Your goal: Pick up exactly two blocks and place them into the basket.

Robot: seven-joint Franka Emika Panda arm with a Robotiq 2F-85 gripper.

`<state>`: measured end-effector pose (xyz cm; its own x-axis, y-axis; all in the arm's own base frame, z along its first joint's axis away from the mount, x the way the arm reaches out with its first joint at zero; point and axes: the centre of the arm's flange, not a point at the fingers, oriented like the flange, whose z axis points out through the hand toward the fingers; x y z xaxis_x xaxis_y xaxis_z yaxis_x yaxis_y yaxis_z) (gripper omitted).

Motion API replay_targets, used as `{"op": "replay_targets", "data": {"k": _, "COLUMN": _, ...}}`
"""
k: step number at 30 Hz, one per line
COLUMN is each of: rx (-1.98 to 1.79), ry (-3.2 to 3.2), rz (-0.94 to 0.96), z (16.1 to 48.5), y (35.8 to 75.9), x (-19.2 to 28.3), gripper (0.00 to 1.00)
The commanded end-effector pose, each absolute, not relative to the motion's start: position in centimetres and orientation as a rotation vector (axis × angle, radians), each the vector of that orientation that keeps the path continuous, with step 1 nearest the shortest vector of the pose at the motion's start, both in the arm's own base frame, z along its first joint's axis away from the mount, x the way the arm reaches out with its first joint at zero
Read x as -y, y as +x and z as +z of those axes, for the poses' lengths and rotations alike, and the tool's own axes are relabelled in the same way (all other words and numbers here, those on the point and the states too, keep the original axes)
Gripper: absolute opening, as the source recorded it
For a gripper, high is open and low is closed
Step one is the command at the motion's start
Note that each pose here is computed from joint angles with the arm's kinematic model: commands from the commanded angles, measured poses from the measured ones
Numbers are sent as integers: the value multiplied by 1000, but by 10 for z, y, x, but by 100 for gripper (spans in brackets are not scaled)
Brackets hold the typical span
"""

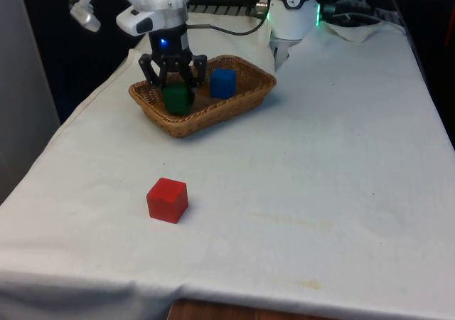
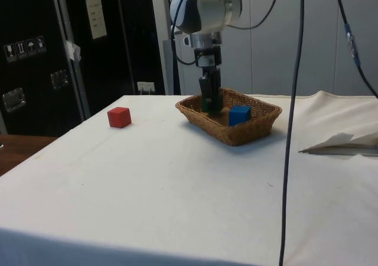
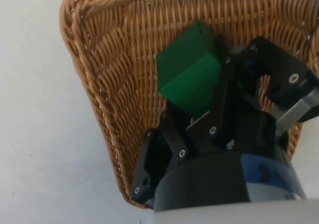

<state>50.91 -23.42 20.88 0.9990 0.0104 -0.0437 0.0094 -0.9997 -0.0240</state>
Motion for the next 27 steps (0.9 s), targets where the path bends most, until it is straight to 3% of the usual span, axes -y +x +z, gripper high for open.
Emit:
{"op": "replay_targets", "data": {"k": 1, "rx": 19, "ry": -3112, "rz": 71, "z": 213, "y": 508, "x": 235, "gripper": 4}}
{"op": "replay_targets", "data": {"k": 9, "rx": 29, "ry": -3098, "rz": 61, "z": 222, "y": 505, "x": 237, "gripper": 4}}
{"op": "replay_targets", "data": {"k": 12, "rx": 32, "ry": -3096, "rz": 60, "z": 223, "y": 504, "x": 237, "gripper": 11}}
{"op": "replay_targets", "data": {"k": 14, "rx": 31, "ry": -3096, "rz": 60, "z": 223, "y": 504, "x": 238, "gripper": 28}}
{"op": "replay_targets", "data": {"k": 15, "rx": 34, "ry": -3095, "rz": 58, "z": 224, "y": 504, "x": 238, "gripper": 48}}
{"op": "replay_targets", "data": {"k": 20, "rx": 33, "ry": -3094, "rz": 55, "z": 222, "y": 505, "x": 238, "gripper": 96}}
{"op": "replay_targets", "data": {"k": 27, "rx": 37, "ry": -3094, "rz": 57, "z": 224, "y": 503, "x": 238, "gripper": 100}}
